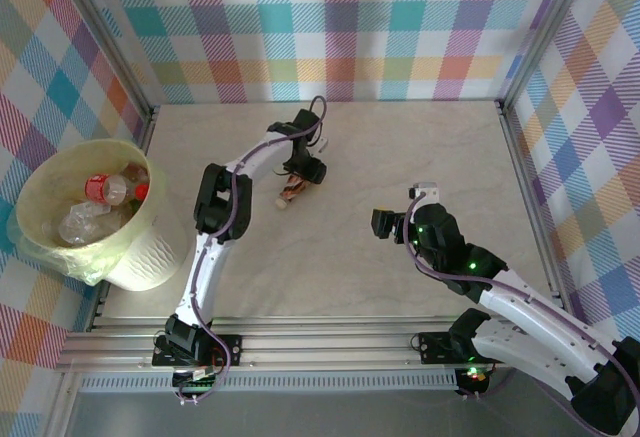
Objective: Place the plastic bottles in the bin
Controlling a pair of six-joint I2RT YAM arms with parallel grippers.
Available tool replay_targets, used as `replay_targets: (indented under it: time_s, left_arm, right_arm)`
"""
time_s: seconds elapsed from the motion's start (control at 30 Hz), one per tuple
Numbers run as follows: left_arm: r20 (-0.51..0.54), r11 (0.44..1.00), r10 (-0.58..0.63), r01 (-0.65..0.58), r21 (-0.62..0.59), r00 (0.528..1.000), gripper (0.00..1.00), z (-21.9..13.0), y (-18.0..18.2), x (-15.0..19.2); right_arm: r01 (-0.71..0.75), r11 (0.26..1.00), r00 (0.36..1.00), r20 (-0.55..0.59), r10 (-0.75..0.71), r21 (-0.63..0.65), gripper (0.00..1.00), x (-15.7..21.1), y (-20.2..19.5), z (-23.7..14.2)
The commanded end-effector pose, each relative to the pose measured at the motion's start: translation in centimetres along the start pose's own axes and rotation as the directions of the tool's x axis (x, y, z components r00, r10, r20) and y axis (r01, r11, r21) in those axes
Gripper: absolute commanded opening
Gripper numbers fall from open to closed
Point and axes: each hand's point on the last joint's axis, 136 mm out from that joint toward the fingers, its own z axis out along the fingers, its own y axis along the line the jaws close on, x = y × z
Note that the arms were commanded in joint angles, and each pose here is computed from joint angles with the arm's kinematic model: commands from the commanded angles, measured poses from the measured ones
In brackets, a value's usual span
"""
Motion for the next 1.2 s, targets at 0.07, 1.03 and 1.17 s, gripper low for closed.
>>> replay_targets:
  time_s: [0.07, 1.03, 1.17]
  left_arm:
    - [0.128, 0.999, -0.037, 0.034, 0.027, 0.991, 0.56, -4.1, -0.6, -1.9]
    - [0.796, 0.968, -0.189, 0.243, 0.054, 0.575, 0.56, -38.8, 1.2, 1.6]
    - [0.843, 0.959, -0.12, 0.281, -0.039, 0.525, 0.56, -45.6, 2.5, 4.4]
  right_arm:
    - [-0.021, 0.997, 1.0, 0.012, 0.022, -0.076, 1.0, -0.7, 1.5, 0.0]
    - [0.046, 0.933, 0.999, 0.038, -0.035, -0.358, 1.0, -2.3, 7.4, -0.4]
    - [0.045, 0.934, 0.998, 0.047, -0.03, -0.354, 1.0, -2.6, 7.7, 0.3]
